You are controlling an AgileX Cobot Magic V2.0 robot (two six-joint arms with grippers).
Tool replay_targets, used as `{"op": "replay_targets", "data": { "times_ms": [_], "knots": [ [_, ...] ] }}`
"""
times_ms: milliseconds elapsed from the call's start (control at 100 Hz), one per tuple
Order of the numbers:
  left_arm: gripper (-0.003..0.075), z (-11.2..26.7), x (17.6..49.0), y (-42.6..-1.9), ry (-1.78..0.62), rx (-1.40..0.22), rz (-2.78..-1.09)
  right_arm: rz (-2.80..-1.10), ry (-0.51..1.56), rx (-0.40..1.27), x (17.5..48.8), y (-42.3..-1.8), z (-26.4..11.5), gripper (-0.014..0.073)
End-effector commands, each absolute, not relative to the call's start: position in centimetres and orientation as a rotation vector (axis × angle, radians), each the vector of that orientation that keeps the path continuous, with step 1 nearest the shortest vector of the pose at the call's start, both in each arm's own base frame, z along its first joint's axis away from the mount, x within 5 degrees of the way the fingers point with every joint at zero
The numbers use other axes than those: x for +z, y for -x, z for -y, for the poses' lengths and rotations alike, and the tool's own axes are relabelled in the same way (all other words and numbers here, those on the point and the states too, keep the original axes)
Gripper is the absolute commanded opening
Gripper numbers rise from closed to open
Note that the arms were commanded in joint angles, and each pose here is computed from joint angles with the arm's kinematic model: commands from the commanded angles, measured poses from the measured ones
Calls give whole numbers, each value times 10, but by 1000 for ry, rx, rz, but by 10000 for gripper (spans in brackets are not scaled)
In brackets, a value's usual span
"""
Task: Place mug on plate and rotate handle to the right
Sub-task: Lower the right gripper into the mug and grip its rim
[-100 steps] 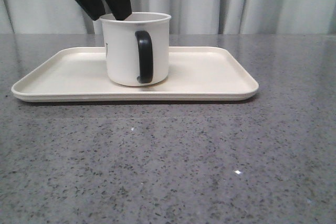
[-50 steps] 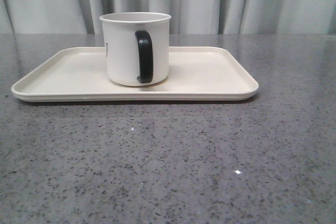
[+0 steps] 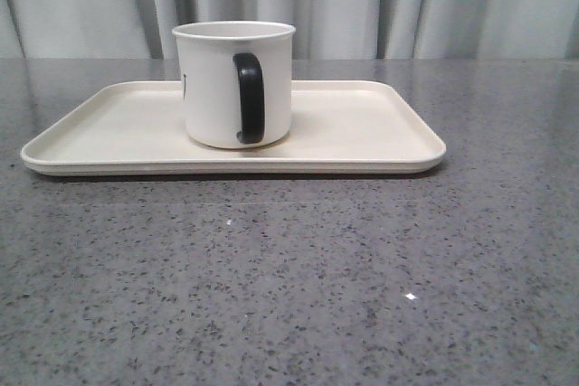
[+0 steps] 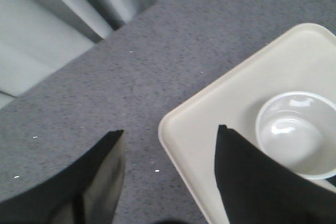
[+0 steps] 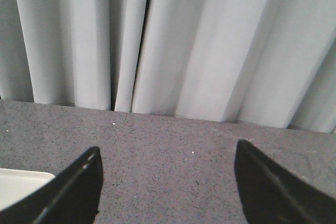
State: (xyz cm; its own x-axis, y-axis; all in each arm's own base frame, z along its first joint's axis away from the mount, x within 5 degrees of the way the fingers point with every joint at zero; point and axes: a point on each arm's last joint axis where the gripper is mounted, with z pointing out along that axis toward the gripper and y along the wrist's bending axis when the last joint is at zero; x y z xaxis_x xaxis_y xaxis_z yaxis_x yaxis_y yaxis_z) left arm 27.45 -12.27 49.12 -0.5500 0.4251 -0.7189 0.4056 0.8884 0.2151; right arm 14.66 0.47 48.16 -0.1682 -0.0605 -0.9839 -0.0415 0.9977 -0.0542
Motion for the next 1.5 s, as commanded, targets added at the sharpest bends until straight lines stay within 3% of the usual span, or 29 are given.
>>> {"op": "replay_targets", "data": {
  "times_ms": [0,100,170,410,600,840,1180,1490],
  "knots": [
    [385,99,525,-243,-487,80,-2102,-1631,78,-41,499,-141,-3,531],
    [354,82,536,-225,-410,149,-2062,-1631,78,-41,499,-141,-3,531],
    [291,70,540,-213,-384,196,-2039,-1624,78,-41,499,-141,-3,531],
    [-19,32,541,-181,-255,255,-2036,-1627,71,-14,500,-152,-5,530],
    [-20,8,532,-167,-134,318,-2066,-1641,144,64,513,-179,-20,530],
    [-20,-2,523,-158,-96,347,-2090,-1728,391,268,525,-216,-77,530],
    [-20,1,521,-158,-105,307,-2099,-2036,650,395,469,-271,-153,530],
    [-20,1,521,-158,-105,307,-2099,-2144,764,473,428,-289,-198,530]
  ]
}}
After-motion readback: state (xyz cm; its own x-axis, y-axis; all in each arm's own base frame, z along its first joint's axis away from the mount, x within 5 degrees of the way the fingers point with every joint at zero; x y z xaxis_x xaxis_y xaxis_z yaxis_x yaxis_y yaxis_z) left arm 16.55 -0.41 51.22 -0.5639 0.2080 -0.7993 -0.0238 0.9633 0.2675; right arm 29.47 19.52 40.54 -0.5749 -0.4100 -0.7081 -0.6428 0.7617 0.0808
